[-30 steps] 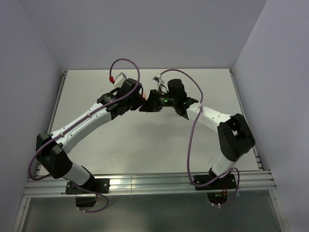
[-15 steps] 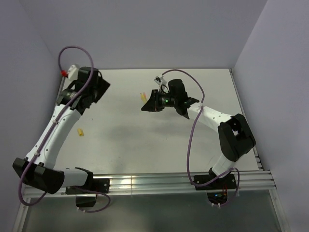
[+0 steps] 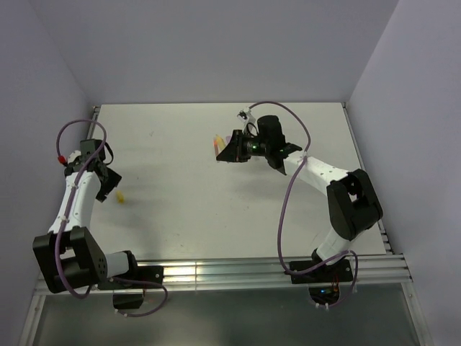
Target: Insert the pens into the pen caps
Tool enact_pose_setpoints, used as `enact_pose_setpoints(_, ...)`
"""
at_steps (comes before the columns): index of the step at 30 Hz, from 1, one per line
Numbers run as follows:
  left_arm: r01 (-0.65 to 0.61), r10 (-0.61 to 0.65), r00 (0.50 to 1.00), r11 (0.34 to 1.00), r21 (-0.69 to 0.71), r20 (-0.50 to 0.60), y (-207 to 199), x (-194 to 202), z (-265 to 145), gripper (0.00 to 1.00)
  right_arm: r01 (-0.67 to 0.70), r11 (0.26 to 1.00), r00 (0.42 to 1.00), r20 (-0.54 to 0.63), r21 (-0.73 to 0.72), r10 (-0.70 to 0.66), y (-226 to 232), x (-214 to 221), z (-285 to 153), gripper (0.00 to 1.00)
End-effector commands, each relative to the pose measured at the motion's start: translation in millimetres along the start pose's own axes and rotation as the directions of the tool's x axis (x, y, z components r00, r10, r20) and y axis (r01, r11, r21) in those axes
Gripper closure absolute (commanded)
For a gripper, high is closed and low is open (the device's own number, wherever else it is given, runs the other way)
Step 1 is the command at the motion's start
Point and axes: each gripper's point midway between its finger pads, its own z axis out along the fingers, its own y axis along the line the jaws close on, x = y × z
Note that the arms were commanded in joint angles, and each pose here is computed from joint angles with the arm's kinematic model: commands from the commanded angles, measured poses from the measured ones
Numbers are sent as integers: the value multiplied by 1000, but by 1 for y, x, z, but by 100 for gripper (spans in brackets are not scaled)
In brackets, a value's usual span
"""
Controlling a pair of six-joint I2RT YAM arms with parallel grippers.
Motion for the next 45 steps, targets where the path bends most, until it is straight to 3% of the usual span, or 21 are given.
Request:
enact_pose_setpoints(1,-111,112,994,993,48,-6,-13,-3,14,45,40,999,998,39,-28,-39,9,-13,-6,100)
enact_pose_setpoints(13,-248,247,967,969,-11,-66,-17,3,54,44,29,999,998,49,-25,-28,6,-16,-9,100)
enact_pose_setpoints(28,-197,195,976,980,-9,-94,-17,16,66,45,29,999,998,55,-22,-27,6,-16,-11,100)
enact_pose_setpoints(45,-228,218,969,971,-76,-118,-10,22,90,46,37,999,998,52,-14,-36,5,-16,-12,100)
